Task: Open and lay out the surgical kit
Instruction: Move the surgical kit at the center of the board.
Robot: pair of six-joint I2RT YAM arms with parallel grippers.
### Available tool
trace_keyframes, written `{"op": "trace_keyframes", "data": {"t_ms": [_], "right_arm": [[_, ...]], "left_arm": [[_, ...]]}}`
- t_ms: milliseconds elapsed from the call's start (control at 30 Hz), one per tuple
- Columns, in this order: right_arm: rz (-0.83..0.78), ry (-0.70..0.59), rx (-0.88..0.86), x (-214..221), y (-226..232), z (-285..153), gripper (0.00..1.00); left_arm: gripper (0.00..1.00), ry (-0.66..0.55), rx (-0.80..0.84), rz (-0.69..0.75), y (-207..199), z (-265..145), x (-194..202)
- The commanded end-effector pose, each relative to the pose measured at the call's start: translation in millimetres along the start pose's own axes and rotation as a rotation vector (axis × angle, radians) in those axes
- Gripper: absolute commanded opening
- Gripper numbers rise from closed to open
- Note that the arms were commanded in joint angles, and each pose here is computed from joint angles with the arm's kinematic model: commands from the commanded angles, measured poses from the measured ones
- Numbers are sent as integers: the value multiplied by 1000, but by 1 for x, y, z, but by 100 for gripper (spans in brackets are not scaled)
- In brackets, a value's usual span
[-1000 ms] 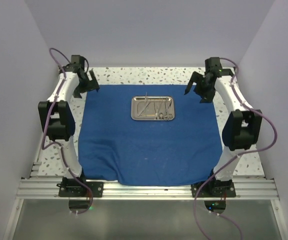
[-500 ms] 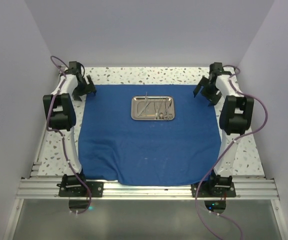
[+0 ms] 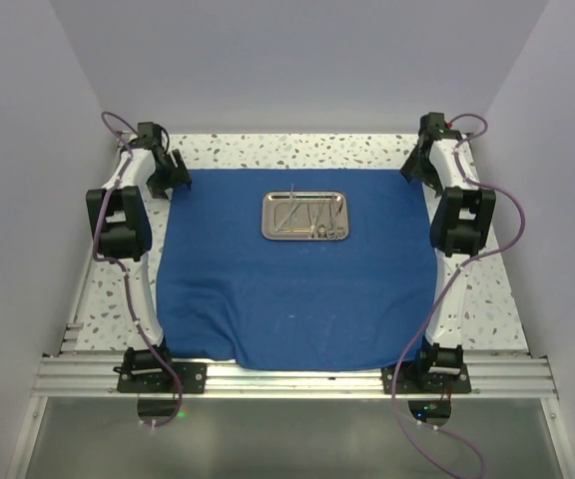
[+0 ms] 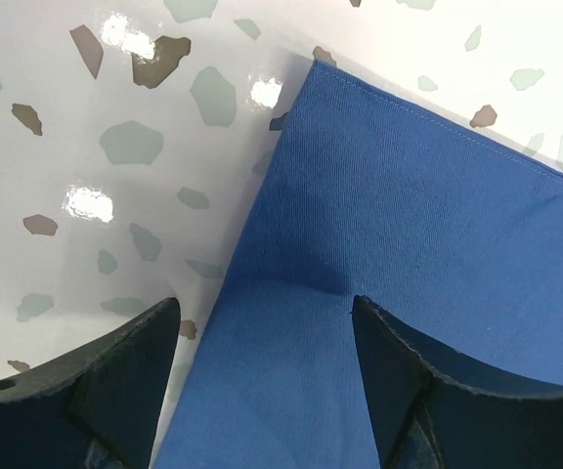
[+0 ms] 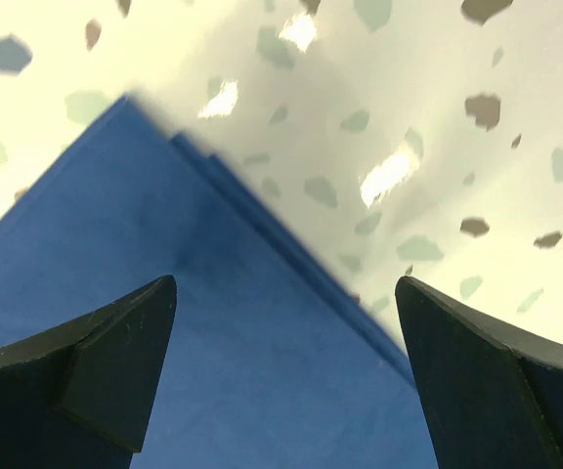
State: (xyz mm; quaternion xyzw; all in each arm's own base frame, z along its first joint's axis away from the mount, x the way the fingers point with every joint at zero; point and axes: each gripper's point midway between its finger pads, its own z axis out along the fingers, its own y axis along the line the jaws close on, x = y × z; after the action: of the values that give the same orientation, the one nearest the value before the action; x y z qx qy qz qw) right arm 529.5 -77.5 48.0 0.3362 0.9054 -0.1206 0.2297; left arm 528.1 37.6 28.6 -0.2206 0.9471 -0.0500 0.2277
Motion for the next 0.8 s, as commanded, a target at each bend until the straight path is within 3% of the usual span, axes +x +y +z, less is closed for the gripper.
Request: {"op": "trace_keyframes", "data": {"t_ms": [0,167,233,267,300,333,367,433,500,533,767], "right_arm": [[33,-6,65,-8,-13,16,98],[24,85,-85,13,16,36,92],[27,130,-168,25,33,44,81],[24,146,-181,30,35,48,74],[29,166,-178,37,35,53,53],[30,167,-189,38,37,54,47],[34,182,-199,42,39,56,34],[32,189,-208,45,41,59,20],[37,182,-213,42,44,59,0],[35,183,-210,42,44,60,0],[111,88,-280,4,63,43,0]], "left_arm": [[75,-7,30,13,-5,4,-5],[69,15,27,3,-3,11,3],[66,17,38,-5,-6,13,3],[63,18,41,-8,-7,14,3],[60,18,46,-10,-8,16,3],[57,17,48,-10,-8,16,2],[49,14,50,-9,-8,17,0],[37,13,51,-6,-9,18,-1],[14,10,54,-3,-10,20,-3],[0,13,51,-3,-9,22,-2],[0,-50,66,-5,-17,21,-28]]}}
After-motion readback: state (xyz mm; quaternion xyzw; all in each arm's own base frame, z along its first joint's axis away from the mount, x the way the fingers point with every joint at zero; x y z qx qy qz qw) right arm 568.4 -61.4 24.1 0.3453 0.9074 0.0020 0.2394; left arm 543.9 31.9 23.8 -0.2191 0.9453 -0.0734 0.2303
